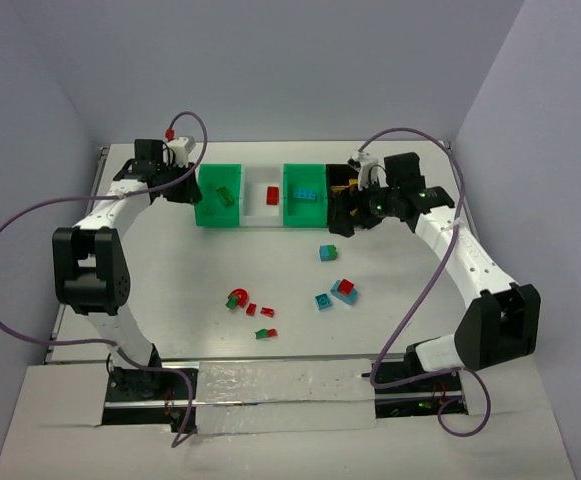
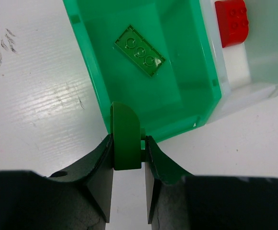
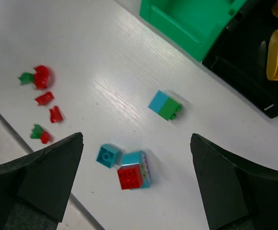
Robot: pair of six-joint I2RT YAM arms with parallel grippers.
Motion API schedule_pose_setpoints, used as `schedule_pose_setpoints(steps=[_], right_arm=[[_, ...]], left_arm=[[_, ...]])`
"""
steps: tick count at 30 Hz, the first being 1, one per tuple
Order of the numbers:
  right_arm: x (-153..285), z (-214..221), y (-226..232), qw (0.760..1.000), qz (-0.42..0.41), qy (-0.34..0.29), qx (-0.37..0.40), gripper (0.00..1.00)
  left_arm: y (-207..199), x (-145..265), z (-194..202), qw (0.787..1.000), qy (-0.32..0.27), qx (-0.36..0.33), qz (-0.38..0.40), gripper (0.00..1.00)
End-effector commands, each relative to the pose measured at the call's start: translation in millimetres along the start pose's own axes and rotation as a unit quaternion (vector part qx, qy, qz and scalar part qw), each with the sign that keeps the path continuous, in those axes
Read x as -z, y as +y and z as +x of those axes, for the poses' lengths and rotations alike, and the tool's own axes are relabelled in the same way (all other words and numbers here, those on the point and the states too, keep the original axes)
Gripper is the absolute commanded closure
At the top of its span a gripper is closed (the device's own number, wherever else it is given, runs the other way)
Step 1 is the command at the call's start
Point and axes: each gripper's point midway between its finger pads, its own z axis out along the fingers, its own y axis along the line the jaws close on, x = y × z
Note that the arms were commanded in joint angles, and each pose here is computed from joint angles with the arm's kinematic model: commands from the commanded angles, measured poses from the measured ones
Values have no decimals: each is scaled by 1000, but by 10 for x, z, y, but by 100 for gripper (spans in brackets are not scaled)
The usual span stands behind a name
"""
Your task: Sort the legos into containers by color
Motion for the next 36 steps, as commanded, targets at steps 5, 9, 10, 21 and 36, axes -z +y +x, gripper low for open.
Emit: schedule_pose_setpoints(steps=[5,9,10,21,36], right_arm=[[-98,445,44,990,10,73,117,2],[-195,536,148,982,10,95,164,5],[-219,564,171,978,11,103,179,6],[-301,1009,545,925,-67,200,315,23],[-621,1715,751,841,-163,247,454,23]], left_arm=[[-121,32,-404,999,-41,-23,6,89],[-183,-32,-400,999,-36,-34,3,78],[-185,-56,-390,999,-33,-34,2,76],[-364,27,-521,997,-35,-47,41,10],[-923,683,-750,985,-84,-53,144,1]])
